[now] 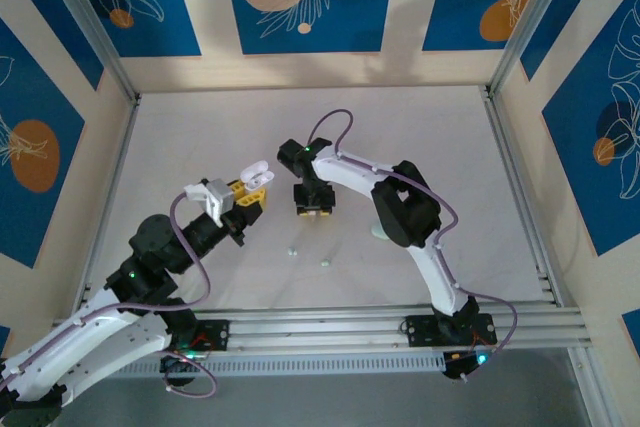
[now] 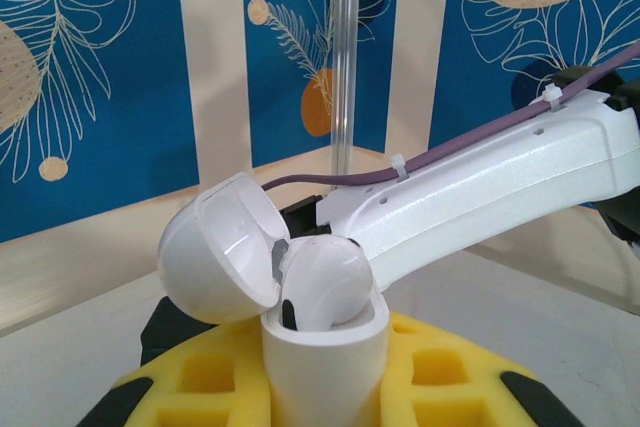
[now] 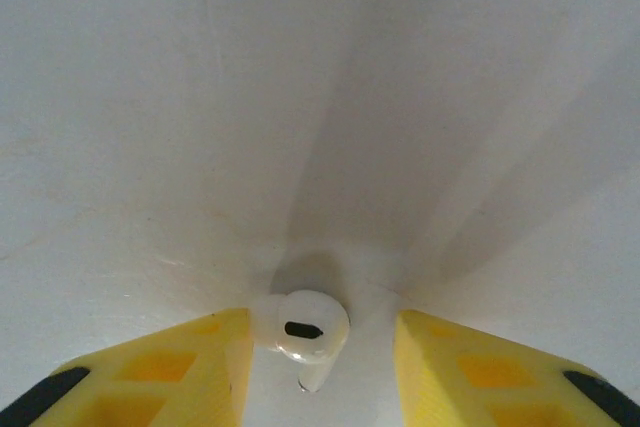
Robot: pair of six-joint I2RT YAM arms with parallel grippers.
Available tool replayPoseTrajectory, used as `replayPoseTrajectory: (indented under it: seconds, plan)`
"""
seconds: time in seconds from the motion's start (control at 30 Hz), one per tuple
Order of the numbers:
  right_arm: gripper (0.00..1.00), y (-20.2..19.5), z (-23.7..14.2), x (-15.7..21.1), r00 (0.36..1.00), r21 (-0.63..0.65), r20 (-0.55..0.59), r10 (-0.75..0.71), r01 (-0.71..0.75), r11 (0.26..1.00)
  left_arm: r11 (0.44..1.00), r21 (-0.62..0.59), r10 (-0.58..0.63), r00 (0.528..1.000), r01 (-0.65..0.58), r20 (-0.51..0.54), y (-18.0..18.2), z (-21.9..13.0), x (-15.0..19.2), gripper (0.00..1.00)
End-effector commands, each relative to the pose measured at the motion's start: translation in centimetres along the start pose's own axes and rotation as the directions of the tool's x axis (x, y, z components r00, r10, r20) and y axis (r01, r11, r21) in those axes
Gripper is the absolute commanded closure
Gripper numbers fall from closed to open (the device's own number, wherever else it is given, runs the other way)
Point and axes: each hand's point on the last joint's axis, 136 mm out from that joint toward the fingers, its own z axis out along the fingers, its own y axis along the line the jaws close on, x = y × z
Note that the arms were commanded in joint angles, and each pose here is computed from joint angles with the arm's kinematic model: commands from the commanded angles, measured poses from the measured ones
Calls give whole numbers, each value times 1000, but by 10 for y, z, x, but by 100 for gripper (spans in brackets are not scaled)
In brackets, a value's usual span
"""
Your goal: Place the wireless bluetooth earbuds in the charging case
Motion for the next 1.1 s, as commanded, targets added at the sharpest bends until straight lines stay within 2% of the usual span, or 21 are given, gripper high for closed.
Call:
replayPoseTrajectory:
  seconds: [0.0, 0.37, 0.77, 0.93, 1.07]
  plan:
    - [59, 0, 3, 0, 1000, 2, -29, -10, 10, 1000, 1000, -9, 14, 997, -13, 77, 1, -4, -24, 81]
    - [60, -1, 10, -6, 1000, 8, -20, 1, -1, 1000, 1000, -9, 9, 997, -9, 80, 1, -3, -25, 81]
    - [66, 3, 8, -13, 1000, -4, 1, -10, 10, 1000, 1000, -2, 8, 997, -7, 75, 0, 0, -23, 81]
    - [63, 2, 5, -14, 1000, 1, 3, -2, 2, 1000, 1000, -1, 5, 998, -5, 70, -1, 0, -22, 81]
    - [64, 3, 7, -15, 1000, -8, -1, 2, -2, 1000, 1000, -2, 7, 998, -6, 70, 0, 1, -22, 81]
